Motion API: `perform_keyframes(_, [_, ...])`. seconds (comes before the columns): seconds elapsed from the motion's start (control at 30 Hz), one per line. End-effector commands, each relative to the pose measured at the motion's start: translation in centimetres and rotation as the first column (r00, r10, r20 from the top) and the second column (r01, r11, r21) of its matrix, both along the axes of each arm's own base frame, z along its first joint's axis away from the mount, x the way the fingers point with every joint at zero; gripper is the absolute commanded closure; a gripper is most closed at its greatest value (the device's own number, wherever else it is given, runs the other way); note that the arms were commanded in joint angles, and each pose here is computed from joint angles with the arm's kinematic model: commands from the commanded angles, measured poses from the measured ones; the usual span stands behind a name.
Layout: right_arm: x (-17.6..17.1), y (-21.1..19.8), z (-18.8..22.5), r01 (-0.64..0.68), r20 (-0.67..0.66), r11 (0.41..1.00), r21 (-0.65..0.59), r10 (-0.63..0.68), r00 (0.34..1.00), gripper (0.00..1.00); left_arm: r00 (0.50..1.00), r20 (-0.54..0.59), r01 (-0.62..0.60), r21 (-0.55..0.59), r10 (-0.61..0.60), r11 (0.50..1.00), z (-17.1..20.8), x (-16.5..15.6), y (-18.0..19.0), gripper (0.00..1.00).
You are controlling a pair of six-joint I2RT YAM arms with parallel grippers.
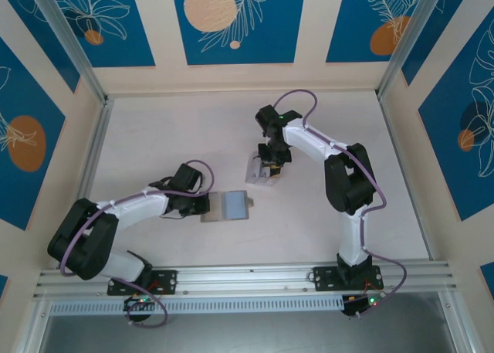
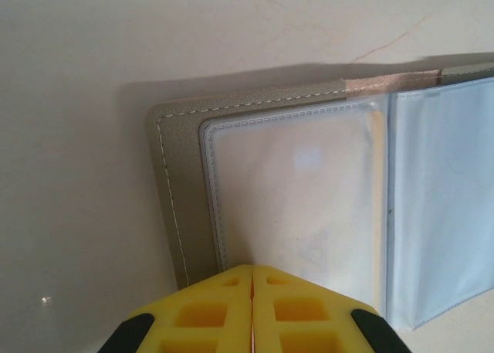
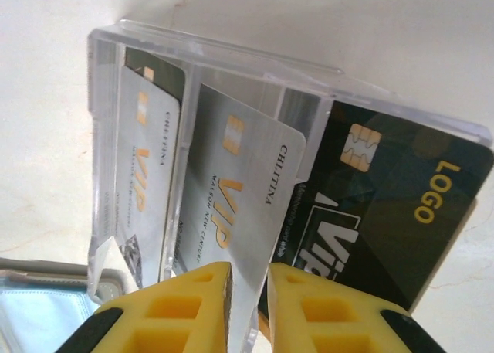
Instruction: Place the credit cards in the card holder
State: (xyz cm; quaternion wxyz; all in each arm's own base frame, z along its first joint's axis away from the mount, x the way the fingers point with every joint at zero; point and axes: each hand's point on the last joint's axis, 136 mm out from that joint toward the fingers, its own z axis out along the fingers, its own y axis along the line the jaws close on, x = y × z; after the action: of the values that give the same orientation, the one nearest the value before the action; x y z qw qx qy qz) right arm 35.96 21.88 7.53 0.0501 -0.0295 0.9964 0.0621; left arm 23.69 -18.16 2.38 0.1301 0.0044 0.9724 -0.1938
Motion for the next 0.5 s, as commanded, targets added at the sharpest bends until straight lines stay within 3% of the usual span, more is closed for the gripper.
perform_keyframes(0.0, [-0.1,1.1,0.4,-0.033,-0.010,0.999,0.026,0.033,0.999,0.79,0.999,-0.036,-0.007,0.037,0.008,0.999,-0.8,-1.3,0.9,0.93])
perform_keyframes(0.47, [0.4,1.8,-0.3,-0.030,-0.027,0.998,0.050,0.032,0.999,0.80,0.999,-0.031,-0.009,0.033,0.010,0.999,-0.7,-1.4,0.9,0.93])
